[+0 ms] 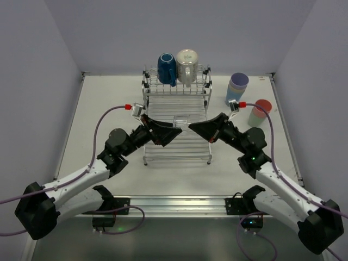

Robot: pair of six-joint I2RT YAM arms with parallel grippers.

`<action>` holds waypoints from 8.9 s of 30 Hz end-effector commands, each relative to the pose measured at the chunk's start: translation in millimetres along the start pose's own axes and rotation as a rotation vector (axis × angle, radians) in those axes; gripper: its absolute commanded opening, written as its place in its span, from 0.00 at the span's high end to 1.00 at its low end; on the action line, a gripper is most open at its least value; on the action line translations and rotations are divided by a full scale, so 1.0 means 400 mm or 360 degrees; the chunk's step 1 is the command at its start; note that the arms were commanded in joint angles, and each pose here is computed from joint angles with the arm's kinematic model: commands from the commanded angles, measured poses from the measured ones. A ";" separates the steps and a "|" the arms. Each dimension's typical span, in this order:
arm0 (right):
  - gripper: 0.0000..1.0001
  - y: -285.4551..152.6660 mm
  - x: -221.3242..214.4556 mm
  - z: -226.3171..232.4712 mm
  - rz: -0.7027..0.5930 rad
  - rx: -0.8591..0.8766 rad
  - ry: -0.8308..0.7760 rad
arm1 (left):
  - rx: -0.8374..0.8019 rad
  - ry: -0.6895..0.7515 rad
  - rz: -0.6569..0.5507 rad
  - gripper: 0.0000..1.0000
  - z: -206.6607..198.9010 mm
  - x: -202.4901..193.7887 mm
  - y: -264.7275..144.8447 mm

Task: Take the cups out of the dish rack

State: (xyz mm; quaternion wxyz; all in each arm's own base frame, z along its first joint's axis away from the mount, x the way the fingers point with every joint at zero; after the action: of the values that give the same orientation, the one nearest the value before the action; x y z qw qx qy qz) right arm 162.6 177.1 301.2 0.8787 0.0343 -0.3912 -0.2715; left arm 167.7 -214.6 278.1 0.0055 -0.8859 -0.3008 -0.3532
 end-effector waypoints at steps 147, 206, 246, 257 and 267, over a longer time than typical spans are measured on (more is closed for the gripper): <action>0.40 -0.127 0.089 -0.081 0.0229 -0.0985 -0.0602 | 0.1557 0.1266 -0.0363 1.00 0.232 0.375 0.321; 0.13 0.147 0.141 0.170 -0.0239 0.0360 -0.0065 | 0.0282 0.0570 -0.0741 1.00 -0.256 0.372 -0.072; 0.98 0.299 0.156 0.271 -0.0463 0.0598 -0.0025 | 0.0024 0.0376 -0.0371 0.47 -0.235 0.246 -0.130; 1.00 0.175 0.157 0.267 -0.0320 0.0111 -0.0403 | 0.0231 0.0601 -0.0332 0.04 -0.234 0.245 -0.195; 1.00 -0.159 0.128 0.183 0.0131 -0.1243 -0.0642 | 0.0635 0.0956 -0.0030 0.00 -0.174 0.216 -0.283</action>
State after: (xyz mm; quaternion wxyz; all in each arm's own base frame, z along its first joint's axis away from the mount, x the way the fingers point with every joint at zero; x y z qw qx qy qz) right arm 118.4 151.7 393.9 0.7956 -0.1894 -0.4609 -0.3447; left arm 117.2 -104.8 383.6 0.1773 -0.7400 -0.3899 -0.5185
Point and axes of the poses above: each gripper's point midway between its finger pads, its own y axis out along the fingers, its own z axis along the line the jaws close on, x = y × z, the point moved 10 cm from there along -y, back along the fingers, and after that the axes turned 4 degrees about -y, right-handed, at the moved point
